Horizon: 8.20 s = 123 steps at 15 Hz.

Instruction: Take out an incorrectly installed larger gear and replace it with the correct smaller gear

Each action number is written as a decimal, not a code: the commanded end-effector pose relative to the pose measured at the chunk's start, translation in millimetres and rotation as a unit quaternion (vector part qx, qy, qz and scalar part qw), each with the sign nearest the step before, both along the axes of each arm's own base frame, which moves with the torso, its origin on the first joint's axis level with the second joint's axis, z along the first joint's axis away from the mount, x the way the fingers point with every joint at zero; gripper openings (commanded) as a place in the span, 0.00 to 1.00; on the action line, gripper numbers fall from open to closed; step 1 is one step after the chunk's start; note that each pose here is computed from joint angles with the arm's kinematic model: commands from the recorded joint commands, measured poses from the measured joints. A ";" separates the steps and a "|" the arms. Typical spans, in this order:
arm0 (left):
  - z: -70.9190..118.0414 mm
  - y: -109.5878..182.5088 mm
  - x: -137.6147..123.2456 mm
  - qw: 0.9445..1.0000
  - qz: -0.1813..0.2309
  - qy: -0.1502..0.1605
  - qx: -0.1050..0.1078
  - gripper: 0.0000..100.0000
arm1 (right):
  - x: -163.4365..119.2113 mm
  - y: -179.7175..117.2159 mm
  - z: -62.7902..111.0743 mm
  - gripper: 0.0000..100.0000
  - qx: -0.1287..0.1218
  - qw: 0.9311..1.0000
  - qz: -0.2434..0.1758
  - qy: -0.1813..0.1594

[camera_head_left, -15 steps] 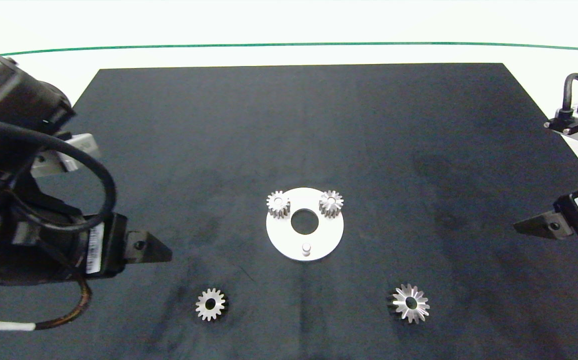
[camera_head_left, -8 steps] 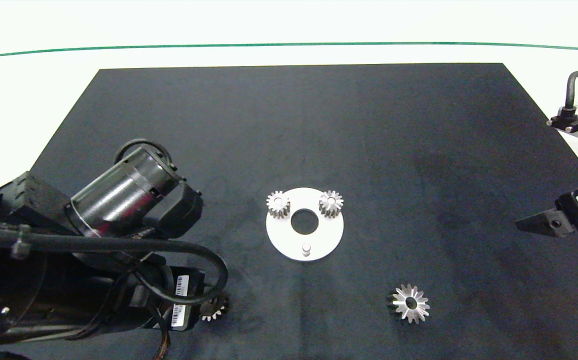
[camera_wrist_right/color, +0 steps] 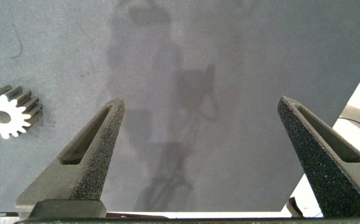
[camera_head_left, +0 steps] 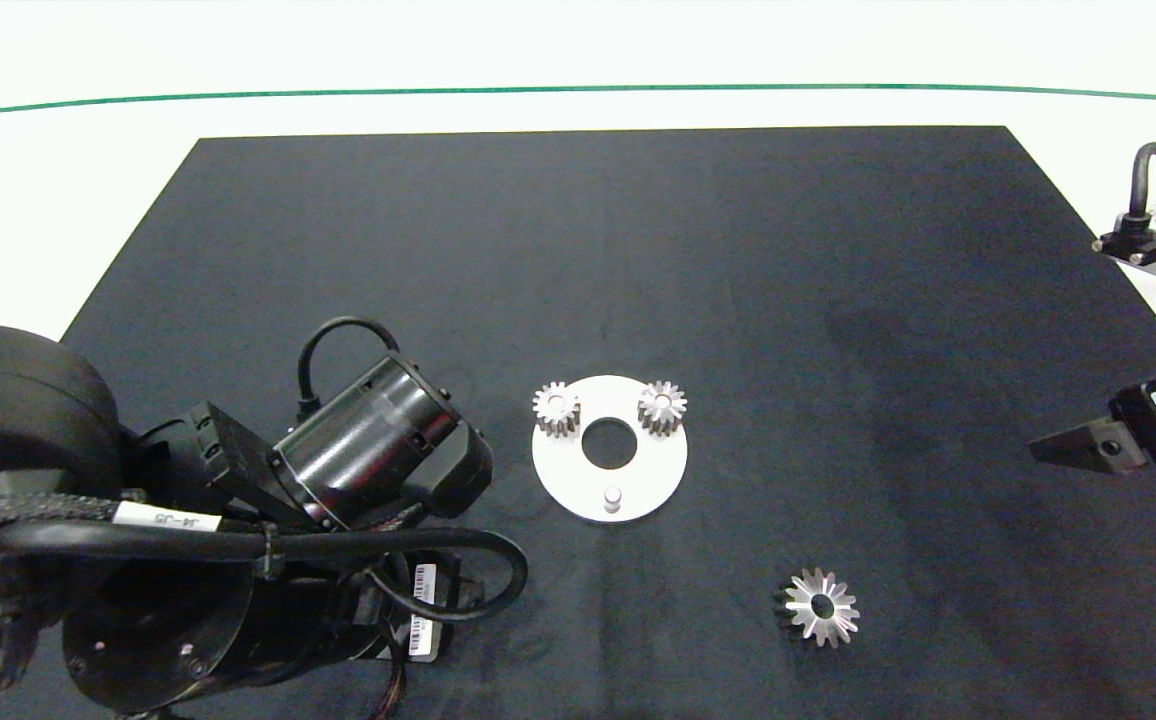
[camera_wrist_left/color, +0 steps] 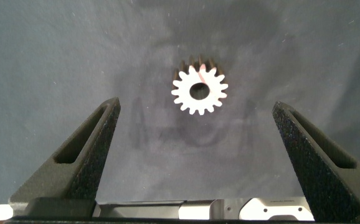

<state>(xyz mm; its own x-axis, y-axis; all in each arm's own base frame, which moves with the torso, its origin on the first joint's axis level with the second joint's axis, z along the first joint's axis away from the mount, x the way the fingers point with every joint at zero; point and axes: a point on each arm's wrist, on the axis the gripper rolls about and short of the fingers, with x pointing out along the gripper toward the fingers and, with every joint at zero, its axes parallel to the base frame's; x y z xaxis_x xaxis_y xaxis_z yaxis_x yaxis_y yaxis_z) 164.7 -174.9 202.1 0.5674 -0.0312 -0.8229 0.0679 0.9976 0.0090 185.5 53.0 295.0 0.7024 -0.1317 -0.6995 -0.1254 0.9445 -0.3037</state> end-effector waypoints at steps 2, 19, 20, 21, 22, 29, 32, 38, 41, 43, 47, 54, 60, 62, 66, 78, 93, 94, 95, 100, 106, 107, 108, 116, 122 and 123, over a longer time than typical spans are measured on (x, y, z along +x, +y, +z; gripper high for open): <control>-7.5 -2.7 3.6 1.000 0.006 0.006 0.016 1.00 | 1.7 0.7 -1.3 1.00 -0.001 1.000 0.000 0.000; -26.4 -8.5 18.1 0.999 0.034 0.029 0.031 0.90 | 4.0 1.2 -0.9 1.00 0.003 1.000 -0.001 -0.010; -27.3 -10.0 18.2 0.999 0.032 0.030 0.028 0.87 | 4.8 0.5 -0.4 1.00 0.004 1.000 -0.003 -0.013; -28.5 -10.7 17.2 0.999 0.029 0.031 0.026 0.86 | 5.7 -1.4 -0.1 1.00 0.006 1.000 -0.007 -0.015; -29.1 -11.4 17.3 0.999 0.029 0.030 0.026 0.84 | 6.7 -2.0 -0.5 1.00 0.007 1.000 -0.009 -0.016; -38.9 -17.2 17.1 0.999 0.031 0.023 0.012 0.69 | 7.3 -2.8 0.0 1.00 0.008 1.000 -0.011 -0.019; -38.5 -17.3 16.7 0.999 0.031 0.022 0.012 0.63 | 7.4 -3.1 0.0 1.00 0.008 1.000 -0.012 -0.019; -37.2 -17.9 17.2 0.999 0.031 0.017 0.005 0.52 | 7.8 -2.9 -0.3 1.00 0.008 1.000 -0.012 -0.018; -35.2 -18.6 15.2 0.999 0.030 0.014 0.001 0.52 | 8.0 -2.9 -1.7 1.00 0.008 1.000 -0.012 -0.019; -35.9 -19.1 14.0 1.000 0.027 0.015 0.003 0.51 | 8.0 -2.9 -2.8 1.00 0.008 1.000 -0.011 -0.018; -36.2 -21.0 13.5 1.000 0.025 0.014 0.002 0.42 | 6.3 -3.4 -2.4 1.00 0.009 1.000 -0.012 -0.020; -43.0 -26.8 14.8 1.000 0.024 0.013 0.003 0.31 | 5.0 -3.8 -1.5 1.00 0.009 1.000 -0.012 -0.022; -40.6 -27.6 12.2 1.000 0.028 0.011 -0.006 0.23 | -0.1 -5.9 1.7 1.00 0.012 0.999 -0.013 -0.030; -39.0 -27.9 11.9 1.000 0.028 0.008 -0.009 0.18 | -3.4 -9.3 0.5 1.00 0.011 0.999 -0.019 -0.030; -36.2 -29.4 13.2 0.999 0.033 -0.004 -0.028 0.11 | -11.8 -10.9 -3.3 1.00 0.009 0.999 -0.016 -0.030; -14.6 -27.1 8.6 0.999 -0.007 -0.036 -0.027 0.00 | -35.6 -17.4 10.8 1.00 0.027 0.996 -0.015 -0.083; 39.2 -102.1 20.0 0.989 -0.134 -0.059 0.006 0.00 | -74.6 -31.3 25.1 1.00 0.012 0.991 -0.022 -0.131; 39.8 -103.1 20.0 0.989 -0.135 -0.058 0.007 0.00 | -75.5 -31.5 25.0 1.00 0.012 0.991 -0.022 -0.132; 40.5 -103.5 19.7 0.989 -0.135 -0.059 0.006 0.00 | -75.5 -31.7 25.0 1.00 0.012 0.991 -0.022 -0.132; 40.6 -110.9 24.3 0.989 -0.136 -0.063 0.002 0.00 | -76.6 -33.2 25.2 1.00 0.011 0.991 -0.027 -0.133; 37.2 -126.0 28.5 0.988 -0.143 -0.064 0.001 0.00 | -76.6 -33.2 25.2 1.00 0.011 0.991 -0.027 -0.133; 38.1 -128.9 29.0 0.987 -0.144 -0.065 0.000 0.00 | -77.1 -33.4 25.3 1.00 0.011 0.991 -0.027 -0.134; 38.5 -131.0 29.6 0.987 -0.145 -0.063 0.002 0.00 | -77.1 -33.3 25.3 1.00 0.012 0.991 -0.027 -0.134; 29.7 -138.8 38.9 0.988 -0.145 -0.053 0.018 0.00 | -77.8 -33.5 24.9 1.00 0.009 0.991 -0.023 -0.133; 27.1 -131.2 41.0 0.988 -0.112 -0.073 0.077 0.00 | -77.8 -33.5 24.9 1.00 0.009 0.991 -0.023 -0.133; 27.3 -132.1 40.4 0.988 -0.112 -0.076 0.078 0.00 | -78.3 -33.6 25.1 1.00 0.009 0.991 -0.023 -0.134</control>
<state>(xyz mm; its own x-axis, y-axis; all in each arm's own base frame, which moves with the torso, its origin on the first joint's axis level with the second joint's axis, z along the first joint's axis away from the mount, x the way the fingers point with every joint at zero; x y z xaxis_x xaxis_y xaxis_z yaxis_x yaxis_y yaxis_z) 205.7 -306.2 230.1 0.6768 -0.0545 -0.7342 0.2755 0.9435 0.1839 107.3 19.4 320.5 0.8589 -0.1541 -0.4885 0.0007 0.9540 -0.2997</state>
